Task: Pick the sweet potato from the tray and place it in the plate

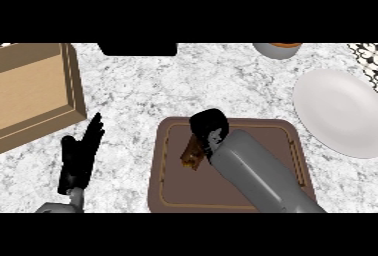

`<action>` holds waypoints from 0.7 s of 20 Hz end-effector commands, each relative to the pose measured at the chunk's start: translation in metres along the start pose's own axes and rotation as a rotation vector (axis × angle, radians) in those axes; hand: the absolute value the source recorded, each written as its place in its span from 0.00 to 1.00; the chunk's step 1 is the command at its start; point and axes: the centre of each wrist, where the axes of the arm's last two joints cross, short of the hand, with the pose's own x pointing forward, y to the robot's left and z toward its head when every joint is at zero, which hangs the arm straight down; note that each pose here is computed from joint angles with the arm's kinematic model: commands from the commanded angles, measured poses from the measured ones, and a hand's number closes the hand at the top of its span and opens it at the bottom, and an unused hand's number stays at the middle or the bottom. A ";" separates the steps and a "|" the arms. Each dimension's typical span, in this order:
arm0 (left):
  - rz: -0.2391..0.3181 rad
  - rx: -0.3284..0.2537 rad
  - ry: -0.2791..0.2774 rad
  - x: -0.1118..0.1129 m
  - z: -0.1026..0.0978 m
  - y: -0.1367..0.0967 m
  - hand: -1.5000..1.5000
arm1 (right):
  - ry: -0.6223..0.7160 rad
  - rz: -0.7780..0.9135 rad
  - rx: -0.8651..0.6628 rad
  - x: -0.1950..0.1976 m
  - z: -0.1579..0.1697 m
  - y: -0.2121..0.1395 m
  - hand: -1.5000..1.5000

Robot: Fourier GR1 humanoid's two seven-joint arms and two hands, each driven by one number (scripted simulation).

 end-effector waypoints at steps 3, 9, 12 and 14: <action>0.017 0.008 0.008 -0.001 -0.024 0.011 0.50 | -0.045 0.057 -0.041 0.000 0.004 0.005 1.00; -0.001 -0.015 0.005 -0.005 -0.003 0.002 0.50 | 0.017 0.086 -0.198 -0.004 0.001 -0.005 1.00; -0.004 0.032 0.007 -0.005 -0.007 -0.004 0.50 | 0.094 -0.084 -0.391 -0.057 0.004 0.001 1.00; 0.011 0.013 -0.001 -0.002 0.000 -0.002 0.50 | 0.165 -0.292 -0.517 -0.104 0.013 -0.014 1.00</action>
